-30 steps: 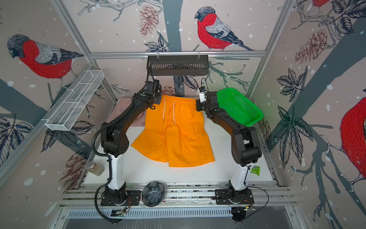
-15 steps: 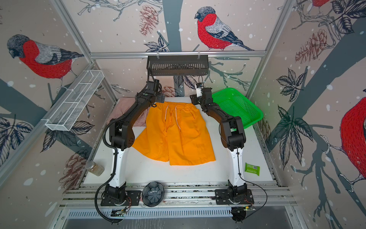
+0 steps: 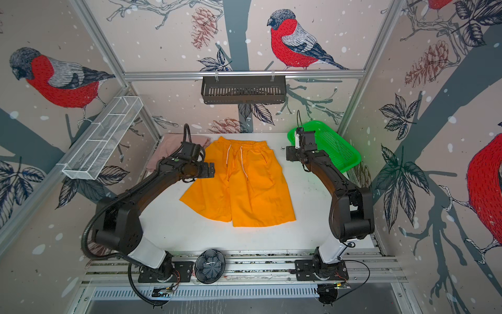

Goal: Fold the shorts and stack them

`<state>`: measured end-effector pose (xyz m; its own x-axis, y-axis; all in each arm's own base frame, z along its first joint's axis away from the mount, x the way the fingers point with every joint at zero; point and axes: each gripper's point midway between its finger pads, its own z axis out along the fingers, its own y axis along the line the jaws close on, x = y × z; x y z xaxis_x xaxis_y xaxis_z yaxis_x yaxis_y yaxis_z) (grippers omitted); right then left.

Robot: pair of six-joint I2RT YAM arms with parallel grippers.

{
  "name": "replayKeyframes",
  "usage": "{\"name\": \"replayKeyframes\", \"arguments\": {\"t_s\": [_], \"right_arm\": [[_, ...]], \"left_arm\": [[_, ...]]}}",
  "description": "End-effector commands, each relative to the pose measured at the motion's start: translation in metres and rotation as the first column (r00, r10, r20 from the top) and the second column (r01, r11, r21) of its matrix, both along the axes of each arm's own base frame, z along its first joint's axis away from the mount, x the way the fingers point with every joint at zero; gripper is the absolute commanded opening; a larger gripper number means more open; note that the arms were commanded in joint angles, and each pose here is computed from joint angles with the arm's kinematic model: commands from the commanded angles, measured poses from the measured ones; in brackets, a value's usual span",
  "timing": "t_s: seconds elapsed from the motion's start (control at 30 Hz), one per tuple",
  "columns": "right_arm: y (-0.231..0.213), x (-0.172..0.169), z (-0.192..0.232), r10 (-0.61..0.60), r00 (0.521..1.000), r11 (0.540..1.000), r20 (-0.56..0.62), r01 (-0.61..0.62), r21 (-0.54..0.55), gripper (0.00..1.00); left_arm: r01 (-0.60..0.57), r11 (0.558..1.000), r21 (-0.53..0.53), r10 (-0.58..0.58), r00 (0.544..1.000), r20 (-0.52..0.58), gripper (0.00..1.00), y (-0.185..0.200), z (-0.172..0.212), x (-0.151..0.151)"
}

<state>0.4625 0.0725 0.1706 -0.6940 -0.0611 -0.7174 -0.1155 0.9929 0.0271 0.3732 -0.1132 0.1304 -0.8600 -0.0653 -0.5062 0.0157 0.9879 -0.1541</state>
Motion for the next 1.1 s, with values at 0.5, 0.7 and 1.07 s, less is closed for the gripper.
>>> {"name": "replayKeyframes", "arguments": {"t_s": [0.5,0.7,1.07], "right_arm": [[-0.076,0.024,-0.057,-0.229,0.97,0.971,-0.082,0.222,-0.088,0.78],[-0.07,0.038,-0.067,-0.223,0.97,0.975,-0.093,0.221,-0.028,0.55],[-0.073,0.048,-0.072,-0.31,0.949,0.947,-0.06,0.314,0.072,0.45]], "left_arm": [[-0.101,0.983,-0.152,0.103,0.995,0.002,0.98,0.01,-0.055,-0.066],[-0.038,0.972,-0.232,0.034,0.999,-0.024,0.98,-0.008,-0.076,-0.075],[0.12,0.966,-0.229,-0.135,0.989,-0.054,0.98,-0.054,-0.093,-0.111]]}}
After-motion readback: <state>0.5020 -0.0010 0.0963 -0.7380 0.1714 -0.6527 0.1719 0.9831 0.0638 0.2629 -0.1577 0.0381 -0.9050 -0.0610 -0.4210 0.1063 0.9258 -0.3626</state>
